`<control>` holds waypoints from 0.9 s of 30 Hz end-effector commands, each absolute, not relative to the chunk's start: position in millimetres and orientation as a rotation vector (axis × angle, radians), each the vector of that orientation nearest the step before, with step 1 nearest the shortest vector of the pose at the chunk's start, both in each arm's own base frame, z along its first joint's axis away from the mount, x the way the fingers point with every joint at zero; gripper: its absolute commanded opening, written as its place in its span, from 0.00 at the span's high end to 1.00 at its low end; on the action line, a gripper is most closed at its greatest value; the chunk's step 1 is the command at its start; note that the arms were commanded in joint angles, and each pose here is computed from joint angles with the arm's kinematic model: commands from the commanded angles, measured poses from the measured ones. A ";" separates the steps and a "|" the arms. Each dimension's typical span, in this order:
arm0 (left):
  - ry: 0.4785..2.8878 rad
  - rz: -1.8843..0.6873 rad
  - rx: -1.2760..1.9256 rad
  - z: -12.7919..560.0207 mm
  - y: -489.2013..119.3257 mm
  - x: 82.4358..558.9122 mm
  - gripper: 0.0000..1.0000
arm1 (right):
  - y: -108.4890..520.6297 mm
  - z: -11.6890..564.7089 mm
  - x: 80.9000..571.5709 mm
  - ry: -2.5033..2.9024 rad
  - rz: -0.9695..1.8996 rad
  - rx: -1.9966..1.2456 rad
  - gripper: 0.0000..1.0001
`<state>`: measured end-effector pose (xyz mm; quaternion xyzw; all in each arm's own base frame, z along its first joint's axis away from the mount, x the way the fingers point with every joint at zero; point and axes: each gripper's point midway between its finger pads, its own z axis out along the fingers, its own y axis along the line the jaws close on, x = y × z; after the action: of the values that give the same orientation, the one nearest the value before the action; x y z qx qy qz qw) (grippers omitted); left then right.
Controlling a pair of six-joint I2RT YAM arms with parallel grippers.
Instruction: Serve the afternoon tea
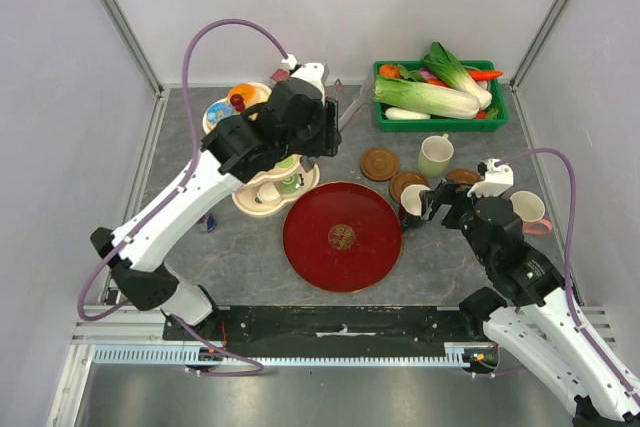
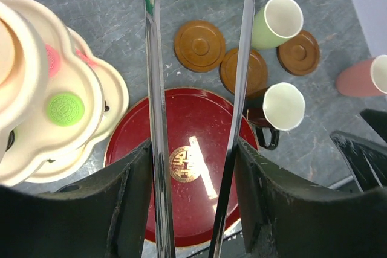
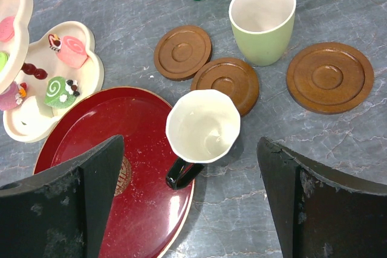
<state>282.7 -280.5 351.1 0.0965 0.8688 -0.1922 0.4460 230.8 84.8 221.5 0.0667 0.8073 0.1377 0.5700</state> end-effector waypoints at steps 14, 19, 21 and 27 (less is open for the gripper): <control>2.132 -0.149 0.077 257.1 -337.2 394.5 0.40 | 75.4 225.2 234.3 1.868 0.286 0.220 0.02; 2.175 -0.098 0.066 216.6 -339.6 428.6 0.40 | 73.1 221.9 235.4 1.882 0.263 0.229 0.02; 2.191 -0.091 0.055 202.2 -337.8 439.8 0.40 | 72.8 221.3 235.8 1.885 0.258 0.230 0.02; 2.275 -0.146 0.033 158.6 -324.8 468.2 0.40 | 70.6 218.1 237.4 1.897 0.233 0.239 0.02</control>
<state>436.9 -321.8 147.8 0.0291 0.9183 -0.0122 0.3945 235.0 75.6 215.2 0.0875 0.8119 0.1099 0.5666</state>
